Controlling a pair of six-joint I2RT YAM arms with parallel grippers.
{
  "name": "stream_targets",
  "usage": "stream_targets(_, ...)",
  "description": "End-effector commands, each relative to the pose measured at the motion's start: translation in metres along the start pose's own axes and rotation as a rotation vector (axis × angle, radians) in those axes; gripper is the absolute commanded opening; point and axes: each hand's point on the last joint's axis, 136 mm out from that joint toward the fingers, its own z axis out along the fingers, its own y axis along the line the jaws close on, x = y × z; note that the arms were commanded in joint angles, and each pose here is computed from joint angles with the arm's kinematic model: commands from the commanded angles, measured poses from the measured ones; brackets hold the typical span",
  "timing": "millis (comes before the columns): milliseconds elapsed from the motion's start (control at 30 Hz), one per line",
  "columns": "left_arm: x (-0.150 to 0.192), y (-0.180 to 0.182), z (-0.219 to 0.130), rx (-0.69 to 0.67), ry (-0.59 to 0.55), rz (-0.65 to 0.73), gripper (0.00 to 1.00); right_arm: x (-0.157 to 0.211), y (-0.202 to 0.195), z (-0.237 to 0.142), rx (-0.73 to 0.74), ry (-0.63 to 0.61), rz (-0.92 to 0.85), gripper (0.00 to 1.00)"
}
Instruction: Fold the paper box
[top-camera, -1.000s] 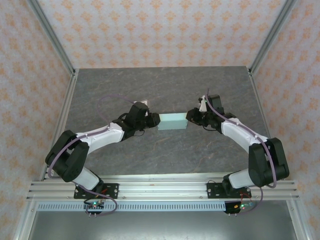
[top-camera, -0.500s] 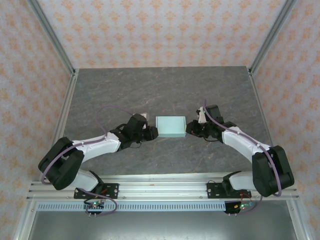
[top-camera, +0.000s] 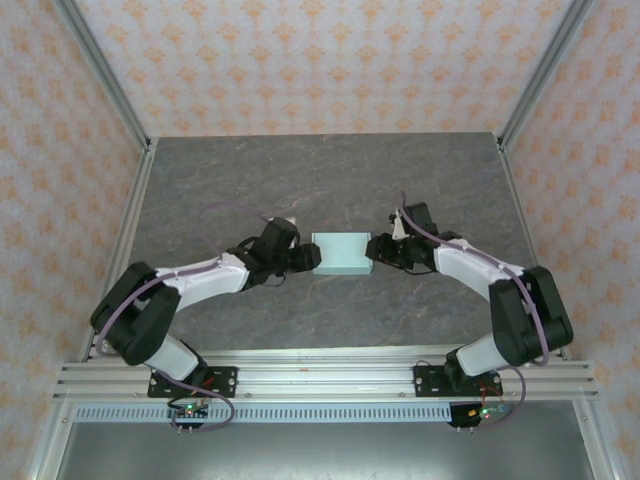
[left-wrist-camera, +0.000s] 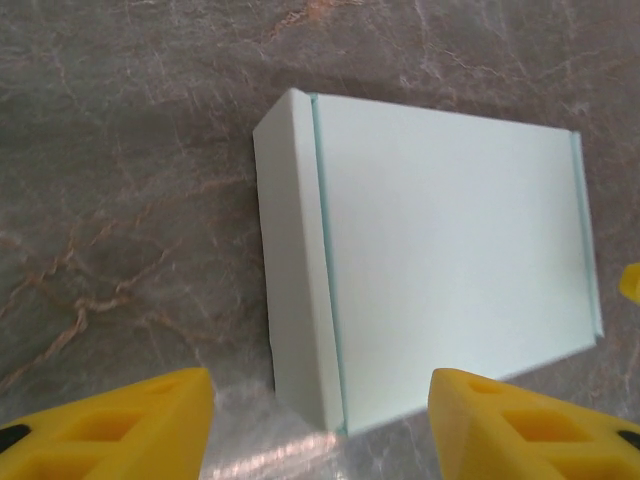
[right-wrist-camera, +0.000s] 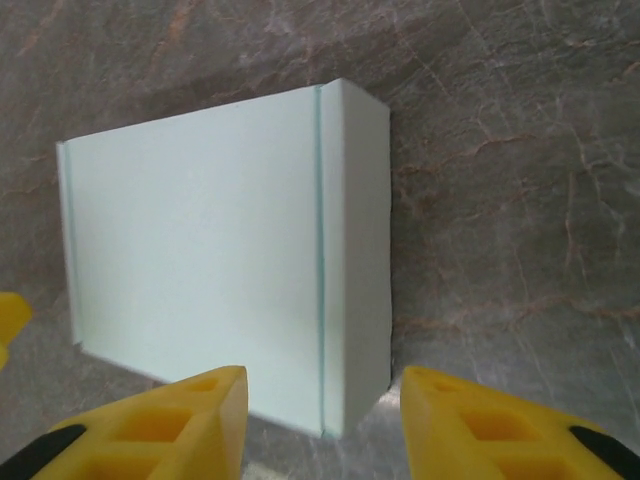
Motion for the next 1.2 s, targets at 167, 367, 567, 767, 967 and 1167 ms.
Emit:
stream_targets(167,-0.015,-0.016,0.028,0.037,0.021,-0.007,0.59,-0.028,0.017,0.018,-0.05,-0.04,-0.004,0.41)
stream_targets(367,-0.031,-0.012,0.042,0.031,0.021,-0.023,0.57,-0.048,0.026,0.028,-0.075,-0.059,0.02,0.34)
stream_targets(567,-0.058,0.006,0.058,-0.033,0.006,-0.036,0.57,-0.083,0.03,0.042,-0.03,-0.112,0.019,0.34)
stream_targets(767,-0.096,0.032,0.069,-0.13,-0.028,-0.023,0.58,-0.122,0.026,0.06,0.057,-0.157,0.002,0.35)
stream_targets(967,-0.136,0.031,0.027,-0.182,-0.181,0.064,0.66,-0.148,0.033,0.028,0.136,-0.254,-0.097,0.44)
stream_targets(1167,-0.155,0.043,-0.046,-0.274,-0.403,0.153,0.71,-0.159,0.026,-0.055,0.314,-0.444,-0.226,0.58)
